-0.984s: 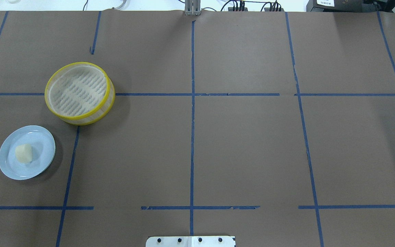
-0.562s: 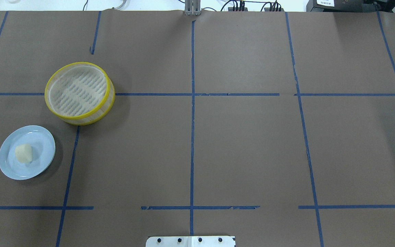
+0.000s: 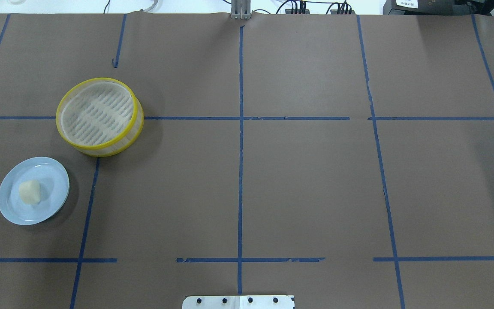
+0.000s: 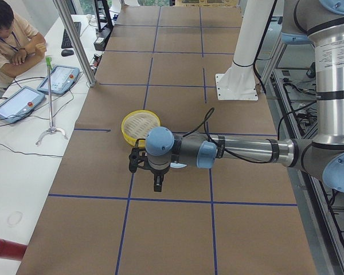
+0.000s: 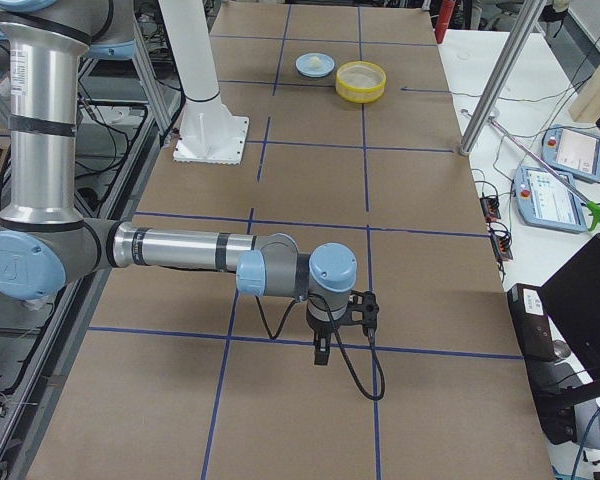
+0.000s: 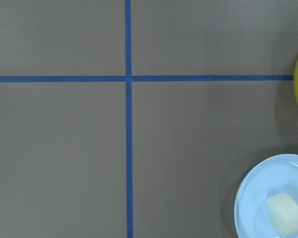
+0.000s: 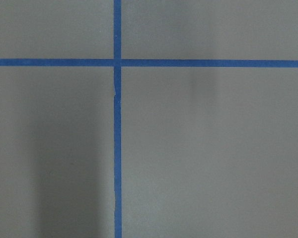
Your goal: Place bun in steamer
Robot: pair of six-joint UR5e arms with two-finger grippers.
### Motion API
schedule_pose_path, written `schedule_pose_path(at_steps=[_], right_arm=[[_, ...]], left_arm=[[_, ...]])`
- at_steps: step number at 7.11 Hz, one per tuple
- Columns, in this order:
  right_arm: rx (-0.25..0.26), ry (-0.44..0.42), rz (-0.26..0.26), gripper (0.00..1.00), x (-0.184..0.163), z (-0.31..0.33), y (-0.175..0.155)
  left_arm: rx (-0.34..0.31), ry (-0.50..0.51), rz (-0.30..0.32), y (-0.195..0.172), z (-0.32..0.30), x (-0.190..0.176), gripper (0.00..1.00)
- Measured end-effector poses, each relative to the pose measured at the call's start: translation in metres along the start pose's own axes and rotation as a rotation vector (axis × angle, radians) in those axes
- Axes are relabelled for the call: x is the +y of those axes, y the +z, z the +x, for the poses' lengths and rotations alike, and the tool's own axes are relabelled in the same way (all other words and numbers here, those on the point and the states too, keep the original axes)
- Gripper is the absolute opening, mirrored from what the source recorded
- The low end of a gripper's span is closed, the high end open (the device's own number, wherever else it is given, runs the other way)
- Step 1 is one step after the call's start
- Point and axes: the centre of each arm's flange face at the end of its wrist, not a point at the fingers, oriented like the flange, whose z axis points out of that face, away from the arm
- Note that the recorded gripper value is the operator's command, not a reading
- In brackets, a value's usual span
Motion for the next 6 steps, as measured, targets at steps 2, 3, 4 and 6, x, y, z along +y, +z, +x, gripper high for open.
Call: schedule_pose_path(at_steps=[2,3,4,6], right_arm=[[0.000,0.000,0.000,1.00,0.000,0.000,0.000],[0.000,0.000,0.000,1.00,0.000,0.000,0.000],[0.000,0.000,0.000,1.00,0.000,0.000,0.000],[0.000,0.000,0.000,1.00,0.000,0.000,0.000]], left_arm=[[0.057,-0.068,0.011,0.041,0.060,-0.001,1.00],[0.082,-0.106,-0.005,0.056,0.083,0.004,1.00],[0.097,-0.143,-0.025,0.076,0.106,0.012,1.00],[0.075,-0.204,-0.005,0.113,0.130,0.029,0.99]])
